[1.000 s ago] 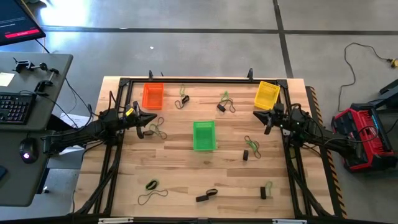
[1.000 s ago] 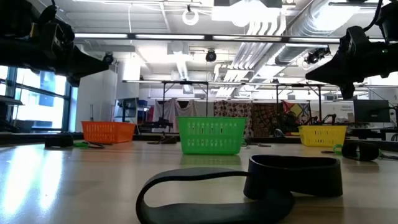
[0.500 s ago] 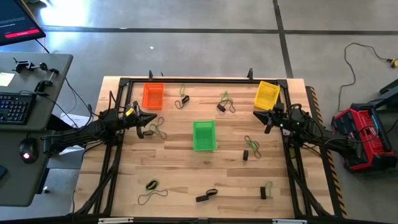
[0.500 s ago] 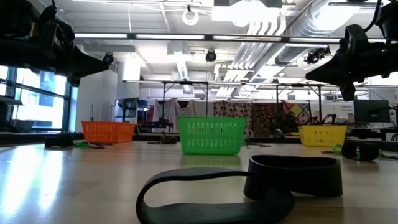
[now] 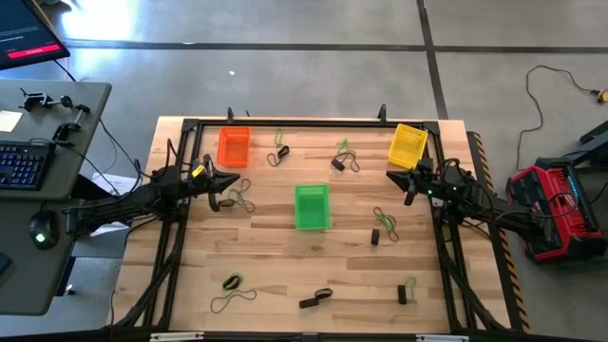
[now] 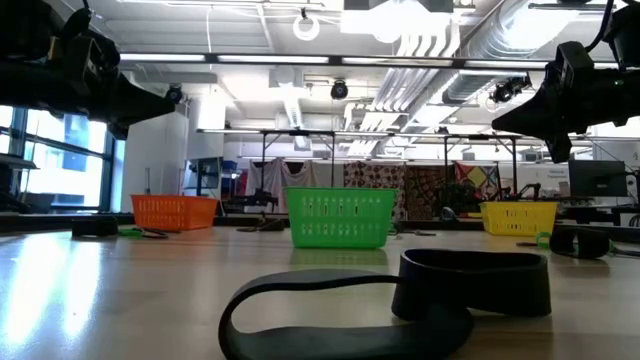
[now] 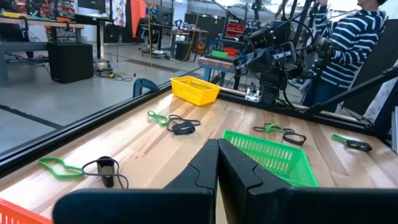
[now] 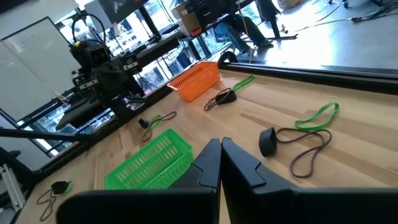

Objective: Sort rubber bands into baskets
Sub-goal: Put the black rubber band into the orange bin

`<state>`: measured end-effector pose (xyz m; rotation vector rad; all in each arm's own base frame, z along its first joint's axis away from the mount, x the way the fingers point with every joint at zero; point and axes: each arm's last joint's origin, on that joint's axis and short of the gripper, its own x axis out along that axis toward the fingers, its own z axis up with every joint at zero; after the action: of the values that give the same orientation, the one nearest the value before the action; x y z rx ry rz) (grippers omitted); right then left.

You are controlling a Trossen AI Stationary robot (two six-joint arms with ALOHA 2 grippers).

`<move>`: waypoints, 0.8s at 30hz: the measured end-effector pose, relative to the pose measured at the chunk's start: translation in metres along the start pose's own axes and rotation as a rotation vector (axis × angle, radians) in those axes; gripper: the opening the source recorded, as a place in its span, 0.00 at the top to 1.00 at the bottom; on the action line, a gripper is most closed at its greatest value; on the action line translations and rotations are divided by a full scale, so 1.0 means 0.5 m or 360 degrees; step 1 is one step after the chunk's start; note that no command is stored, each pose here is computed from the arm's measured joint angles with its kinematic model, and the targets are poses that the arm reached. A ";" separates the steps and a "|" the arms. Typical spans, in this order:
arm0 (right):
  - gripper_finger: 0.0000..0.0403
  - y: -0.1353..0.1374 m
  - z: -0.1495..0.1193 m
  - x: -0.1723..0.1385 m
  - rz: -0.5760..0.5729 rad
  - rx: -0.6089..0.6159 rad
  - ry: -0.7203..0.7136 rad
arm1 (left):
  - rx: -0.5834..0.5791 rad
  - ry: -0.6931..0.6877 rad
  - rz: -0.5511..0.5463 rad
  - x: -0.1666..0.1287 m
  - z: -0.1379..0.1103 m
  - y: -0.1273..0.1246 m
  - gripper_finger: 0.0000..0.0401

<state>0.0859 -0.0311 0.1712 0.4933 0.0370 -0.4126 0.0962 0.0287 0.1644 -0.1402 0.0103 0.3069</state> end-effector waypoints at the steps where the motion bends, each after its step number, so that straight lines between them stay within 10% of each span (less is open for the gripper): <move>1: 1.00 0.000 0.000 0.000 0.0000 0.0029 0.0000 | 0.0000 0.0000 0.0001 0.000 0.000 0.000 1.00; 24: 1.00 0.010 -0.002 0.000 0.0144 0.0072 0.0162 | 0.0009 -0.0017 0.0022 0.000 0.002 0.001 1.00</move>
<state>0.0879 -0.0266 0.1726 0.5586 0.1037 -0.3000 0.0962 0.0291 0.1652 -0.1331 0.0015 0.3215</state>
